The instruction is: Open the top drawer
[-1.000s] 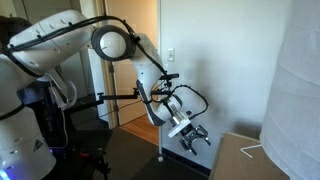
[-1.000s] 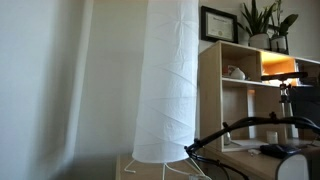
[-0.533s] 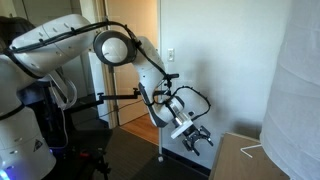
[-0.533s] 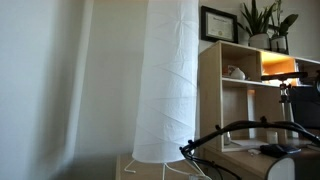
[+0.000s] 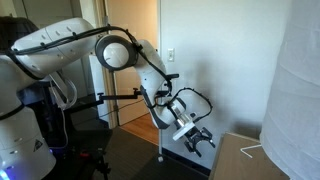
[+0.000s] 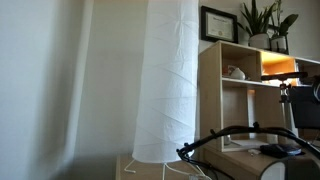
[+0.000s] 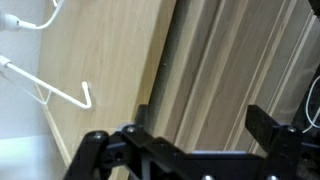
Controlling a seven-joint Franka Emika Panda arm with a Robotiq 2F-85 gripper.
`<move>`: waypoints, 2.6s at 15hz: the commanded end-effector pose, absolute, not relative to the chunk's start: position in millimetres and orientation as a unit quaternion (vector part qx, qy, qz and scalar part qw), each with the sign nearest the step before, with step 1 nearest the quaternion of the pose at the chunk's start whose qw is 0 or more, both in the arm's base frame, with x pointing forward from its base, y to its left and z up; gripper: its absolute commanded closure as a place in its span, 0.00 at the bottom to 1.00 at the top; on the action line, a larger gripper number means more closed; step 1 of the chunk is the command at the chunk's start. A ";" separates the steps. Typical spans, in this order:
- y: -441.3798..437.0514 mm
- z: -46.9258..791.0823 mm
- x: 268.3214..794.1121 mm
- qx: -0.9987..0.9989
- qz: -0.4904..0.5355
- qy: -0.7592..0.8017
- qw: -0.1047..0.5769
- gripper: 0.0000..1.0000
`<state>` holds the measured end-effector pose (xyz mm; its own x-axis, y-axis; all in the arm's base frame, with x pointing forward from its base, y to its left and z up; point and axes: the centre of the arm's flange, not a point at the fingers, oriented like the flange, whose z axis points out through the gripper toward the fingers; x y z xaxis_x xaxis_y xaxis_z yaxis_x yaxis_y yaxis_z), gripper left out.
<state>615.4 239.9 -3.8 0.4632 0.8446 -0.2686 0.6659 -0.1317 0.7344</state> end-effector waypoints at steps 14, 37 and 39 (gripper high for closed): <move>240.0 -3.5 615.6 0.745 0.106 0.507 0.421 0.00; 236.5 -15.5 613.3 0.746 0.100 0.508 0.419 0.00; 236.6 -16.6 612.6 0.746 0.100 0.508 0.419 0.00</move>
<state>612.6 236.6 -16.6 0.4638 0.8414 -0.2773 0.6747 -0.1327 0.7261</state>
